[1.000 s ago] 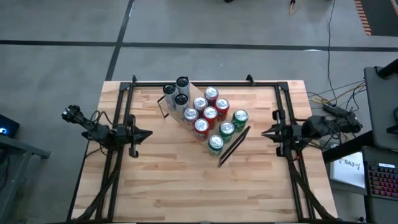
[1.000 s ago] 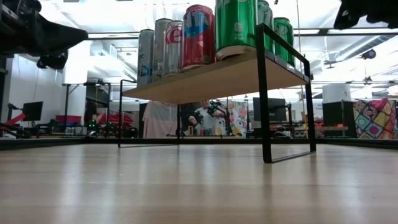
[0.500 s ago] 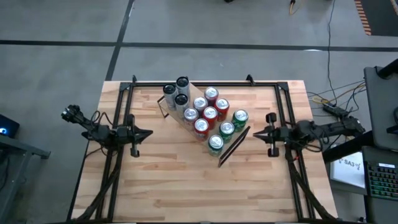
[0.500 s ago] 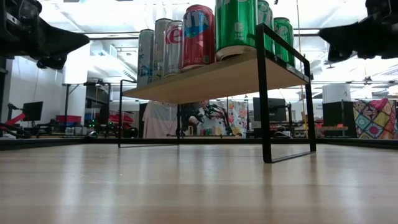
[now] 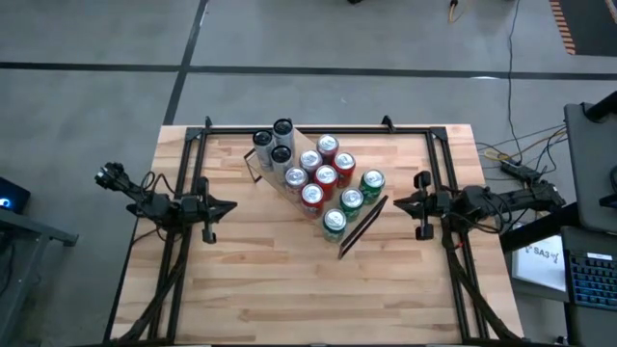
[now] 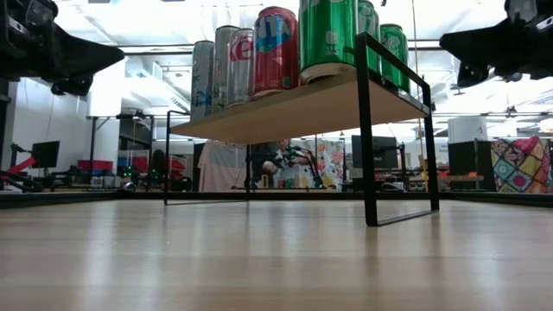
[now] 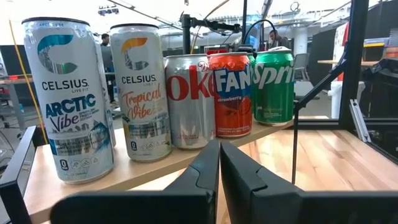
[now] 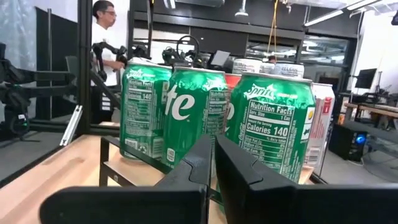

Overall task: Place canned beverage on shelf
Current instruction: Return to Home Position

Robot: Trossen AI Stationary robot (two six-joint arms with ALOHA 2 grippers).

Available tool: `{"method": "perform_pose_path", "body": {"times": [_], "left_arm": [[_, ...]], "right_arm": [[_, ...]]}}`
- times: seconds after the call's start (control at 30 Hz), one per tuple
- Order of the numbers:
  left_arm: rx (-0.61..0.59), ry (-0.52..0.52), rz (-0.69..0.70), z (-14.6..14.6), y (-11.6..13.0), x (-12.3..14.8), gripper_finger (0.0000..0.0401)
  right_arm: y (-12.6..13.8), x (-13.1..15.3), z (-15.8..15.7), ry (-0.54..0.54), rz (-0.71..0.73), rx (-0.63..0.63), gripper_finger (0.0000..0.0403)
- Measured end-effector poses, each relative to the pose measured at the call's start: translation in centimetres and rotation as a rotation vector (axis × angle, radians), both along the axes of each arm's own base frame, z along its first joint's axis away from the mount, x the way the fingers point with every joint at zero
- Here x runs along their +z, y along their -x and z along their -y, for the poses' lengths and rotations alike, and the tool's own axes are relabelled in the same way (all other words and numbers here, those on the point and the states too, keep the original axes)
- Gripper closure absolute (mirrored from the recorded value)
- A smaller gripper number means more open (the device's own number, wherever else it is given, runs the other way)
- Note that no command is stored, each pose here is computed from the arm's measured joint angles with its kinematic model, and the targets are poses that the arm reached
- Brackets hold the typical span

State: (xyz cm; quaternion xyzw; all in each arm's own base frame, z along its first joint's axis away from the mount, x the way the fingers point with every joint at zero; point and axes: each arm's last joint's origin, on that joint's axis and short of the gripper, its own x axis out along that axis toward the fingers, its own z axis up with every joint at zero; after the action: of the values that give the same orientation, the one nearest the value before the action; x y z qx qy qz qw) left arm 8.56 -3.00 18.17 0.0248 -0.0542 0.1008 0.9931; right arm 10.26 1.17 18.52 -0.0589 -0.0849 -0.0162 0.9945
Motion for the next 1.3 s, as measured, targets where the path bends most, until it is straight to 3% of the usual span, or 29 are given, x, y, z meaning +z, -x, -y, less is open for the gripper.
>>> {"method": "perform_pose_path", "body": {"times": [1.3], "left_arm": [[-0.001, 0.001, 0.001, 0.0, 0.01, 0.04, 0.0401]], "right_arm": [[-0.01, -0.06, 0.0, -0.01, -0.002, 0.002, 0.039]]}}
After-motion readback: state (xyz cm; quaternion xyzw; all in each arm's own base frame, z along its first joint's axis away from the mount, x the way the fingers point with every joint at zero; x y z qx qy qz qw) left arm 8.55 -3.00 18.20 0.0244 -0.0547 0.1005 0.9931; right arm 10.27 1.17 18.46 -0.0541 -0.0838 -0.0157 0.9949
